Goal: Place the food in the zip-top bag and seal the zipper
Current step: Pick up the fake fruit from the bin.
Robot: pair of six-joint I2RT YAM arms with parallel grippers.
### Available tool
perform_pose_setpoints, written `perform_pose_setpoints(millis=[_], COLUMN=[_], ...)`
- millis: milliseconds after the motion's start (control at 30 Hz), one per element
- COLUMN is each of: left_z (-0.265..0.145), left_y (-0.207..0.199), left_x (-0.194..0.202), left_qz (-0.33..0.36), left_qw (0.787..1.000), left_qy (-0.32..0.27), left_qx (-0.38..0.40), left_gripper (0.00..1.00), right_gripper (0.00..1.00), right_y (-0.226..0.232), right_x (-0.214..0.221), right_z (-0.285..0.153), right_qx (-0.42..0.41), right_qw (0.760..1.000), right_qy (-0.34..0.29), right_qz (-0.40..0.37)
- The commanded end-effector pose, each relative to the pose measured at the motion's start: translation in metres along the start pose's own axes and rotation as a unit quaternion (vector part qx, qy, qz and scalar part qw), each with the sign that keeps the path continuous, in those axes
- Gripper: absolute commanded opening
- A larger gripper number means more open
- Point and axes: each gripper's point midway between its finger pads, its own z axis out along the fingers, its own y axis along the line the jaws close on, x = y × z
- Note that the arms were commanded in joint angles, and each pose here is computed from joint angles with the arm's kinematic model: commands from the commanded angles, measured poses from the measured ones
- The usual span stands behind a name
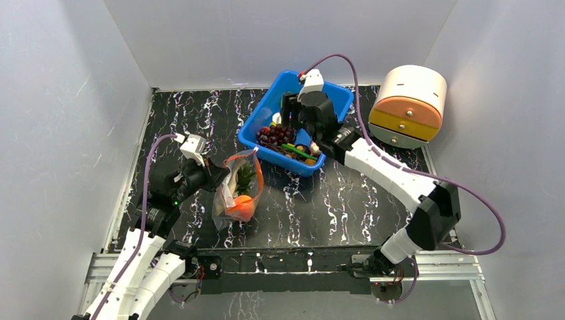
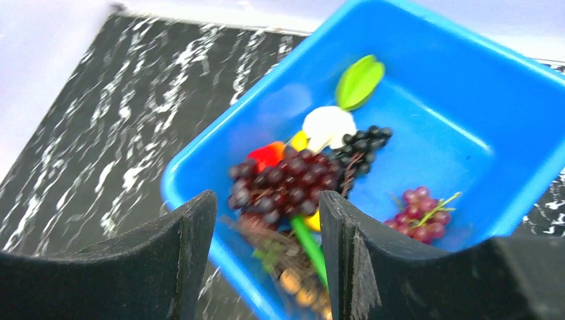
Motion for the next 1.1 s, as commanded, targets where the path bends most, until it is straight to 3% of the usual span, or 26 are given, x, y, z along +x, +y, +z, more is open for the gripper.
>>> perform_pose_setpoints(millis=[0,167,400,533,600,700,900,1067], left_z=[-0.004,-0.005,-0.011,-0.007,-0.003,0.0,-0.003,-0.007], left_y=[-0.01,-0.018,-0.033,-0.024,-0.019,-0.021,-0.015,-0.016], left_x=[-0.015,-0.02,-0.041,-0.032,-0.026,-0.021,-0.025,-0.028], left_qz=[0.021,0.013,0.013,0.025,0.025,0.04,0.046,0.05], left_qw=[0.999,0.998,0.996,0.997,0.997,0.997,0.997,0.996], left_qy=[-0.03,-0.043,-0.064,-0.058,-0.057,-0.043,-0.058,-0.065], left_qx=[0.022,0.041,0.068,0.05,0.045,0.051,0.031,0.03], left_gripper=[0.0,0.0,0.0,0.0,0.0,0.0,0.0,0.0], right_gripper=[0.57,0.67,0.83,0.88,0.89,0.98,0.96,0.84], right_y=[-0.04,-0.075,-0.098,-0.114,-0.114,-0.106,-0.118,-0.127], right_x=[-0.015,0.0,0.01,0.019,0.028,0.038,0.045,0.07], right_z=[0.044,0.098,0.159,0.189,0.206,0.228,0.253,0.265], right_qx=[0.057,0.098,0.114,0.154,0.149,0.126,0.134,0.129], right_qw=[0.996,0.994,0.99,0.984,0.984,0.987,0.986,0.989], right_qy=[-0.052,-0.023,-0.03,-0.047,-0.044,-0.039,-0.05,-0.031], right_qz=[0.034,0.051,0.075,0.076,0.086,0.09,0.09,0.068])
